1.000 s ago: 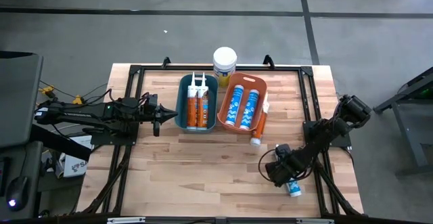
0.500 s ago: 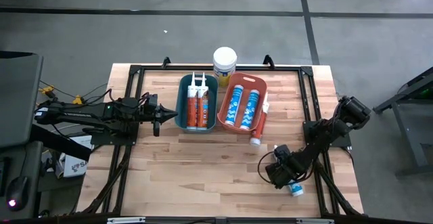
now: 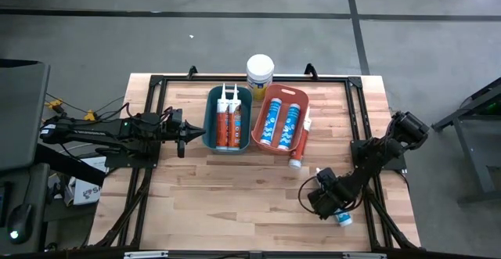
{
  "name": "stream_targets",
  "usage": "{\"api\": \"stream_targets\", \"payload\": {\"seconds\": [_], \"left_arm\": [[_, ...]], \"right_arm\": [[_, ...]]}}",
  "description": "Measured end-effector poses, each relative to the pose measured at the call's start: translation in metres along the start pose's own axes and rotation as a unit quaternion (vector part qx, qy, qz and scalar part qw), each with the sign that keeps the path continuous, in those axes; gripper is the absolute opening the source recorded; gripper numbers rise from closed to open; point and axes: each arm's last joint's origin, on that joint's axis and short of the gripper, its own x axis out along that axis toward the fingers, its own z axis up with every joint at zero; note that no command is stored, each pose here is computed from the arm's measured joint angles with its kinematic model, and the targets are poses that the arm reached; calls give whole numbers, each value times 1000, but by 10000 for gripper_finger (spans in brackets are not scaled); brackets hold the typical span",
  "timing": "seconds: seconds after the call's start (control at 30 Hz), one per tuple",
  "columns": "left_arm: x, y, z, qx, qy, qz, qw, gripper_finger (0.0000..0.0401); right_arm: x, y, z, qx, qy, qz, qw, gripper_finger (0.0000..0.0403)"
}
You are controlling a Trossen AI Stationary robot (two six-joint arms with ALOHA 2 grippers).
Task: Pick & place silicon tubes, Sealant and Lysol wipes
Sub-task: Put the blue sealant into the orange bin
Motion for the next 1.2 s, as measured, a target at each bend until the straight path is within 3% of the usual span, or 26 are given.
{"api": "stream_targets", "payload": {"seconds": [0.77,1.2], "left_arm": [[0,0,0,0,0,0,1000,0],[0,0,0,0,0,0,1000,0]], "right_arm": [[-17,4,-1,-62,26,73,995,209],[-24,27,-6,-110,5,207,972,209]]}}
